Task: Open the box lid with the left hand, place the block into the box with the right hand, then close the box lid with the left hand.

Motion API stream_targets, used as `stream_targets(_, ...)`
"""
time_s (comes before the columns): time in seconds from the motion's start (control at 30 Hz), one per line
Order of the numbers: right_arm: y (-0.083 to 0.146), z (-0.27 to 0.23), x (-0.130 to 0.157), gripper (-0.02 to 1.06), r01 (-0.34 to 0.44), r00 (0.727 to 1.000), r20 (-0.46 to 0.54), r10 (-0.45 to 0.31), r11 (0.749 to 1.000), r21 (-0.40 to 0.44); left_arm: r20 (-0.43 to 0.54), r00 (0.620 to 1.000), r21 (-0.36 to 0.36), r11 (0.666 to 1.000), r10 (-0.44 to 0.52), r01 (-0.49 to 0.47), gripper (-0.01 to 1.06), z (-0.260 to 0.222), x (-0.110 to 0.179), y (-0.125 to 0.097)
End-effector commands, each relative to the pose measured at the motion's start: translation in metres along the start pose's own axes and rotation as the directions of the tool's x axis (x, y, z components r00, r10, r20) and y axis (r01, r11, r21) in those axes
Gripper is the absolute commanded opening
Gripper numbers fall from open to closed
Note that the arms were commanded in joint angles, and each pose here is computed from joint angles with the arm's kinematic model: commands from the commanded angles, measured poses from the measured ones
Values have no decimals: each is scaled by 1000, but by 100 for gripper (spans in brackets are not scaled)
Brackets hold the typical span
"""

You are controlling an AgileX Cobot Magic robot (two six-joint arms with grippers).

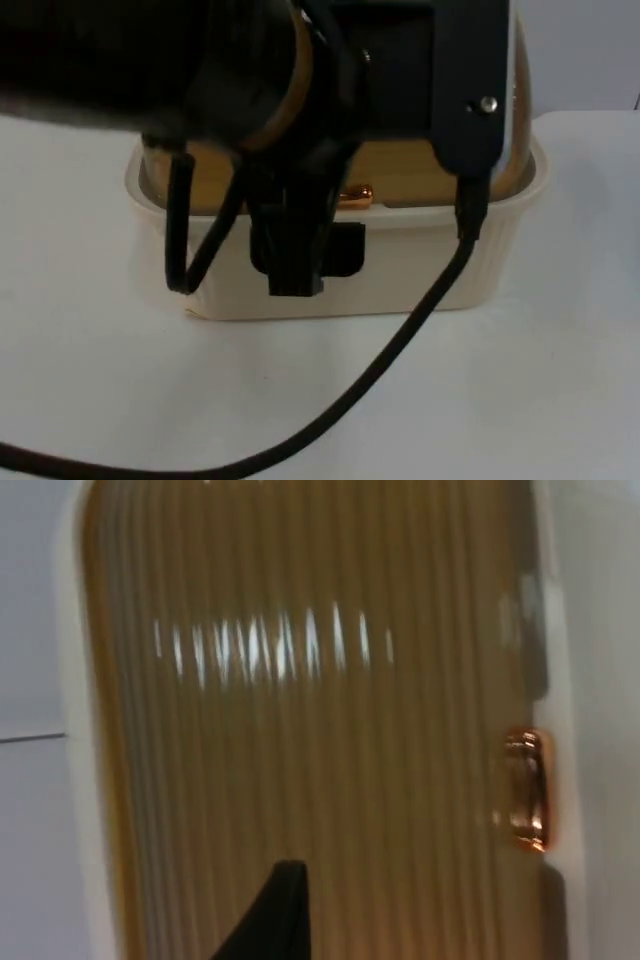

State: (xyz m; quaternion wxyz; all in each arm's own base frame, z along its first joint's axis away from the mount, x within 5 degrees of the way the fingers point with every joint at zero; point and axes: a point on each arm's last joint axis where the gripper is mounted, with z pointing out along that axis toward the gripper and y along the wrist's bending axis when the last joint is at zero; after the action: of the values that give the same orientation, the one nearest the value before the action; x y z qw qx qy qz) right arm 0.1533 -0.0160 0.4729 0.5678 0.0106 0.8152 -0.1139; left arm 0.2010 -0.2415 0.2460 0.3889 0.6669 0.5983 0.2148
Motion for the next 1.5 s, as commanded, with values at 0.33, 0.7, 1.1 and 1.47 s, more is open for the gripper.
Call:
stream_targets(0.33, 0, -3, -3, 105, -12, 1000, 20, 12, 1000, -2, -19, 999, 60, 998, -27, 28, 98, 45, 2, -23)
stream_targets(0.7, 0, -3, -3, 105, -4, 1000, 13, 4, 1000, 0, -23, 998, 67, 996, -63, 65, 20, 49, 1, -26)
stream_targets(1.1, 0, -3, -3, 105, -4, 1000, 13, 4, 1000, 0, -43, 986, 99, 982, -159, 162, 0, 69, 26, -16)
stream_targets(1.47, 0, -3, -3, 105, -4, 1000, 13, 4, 1000, 0, -22, 986, 261, 951, -163, 163, 0, 65, 16, -20)
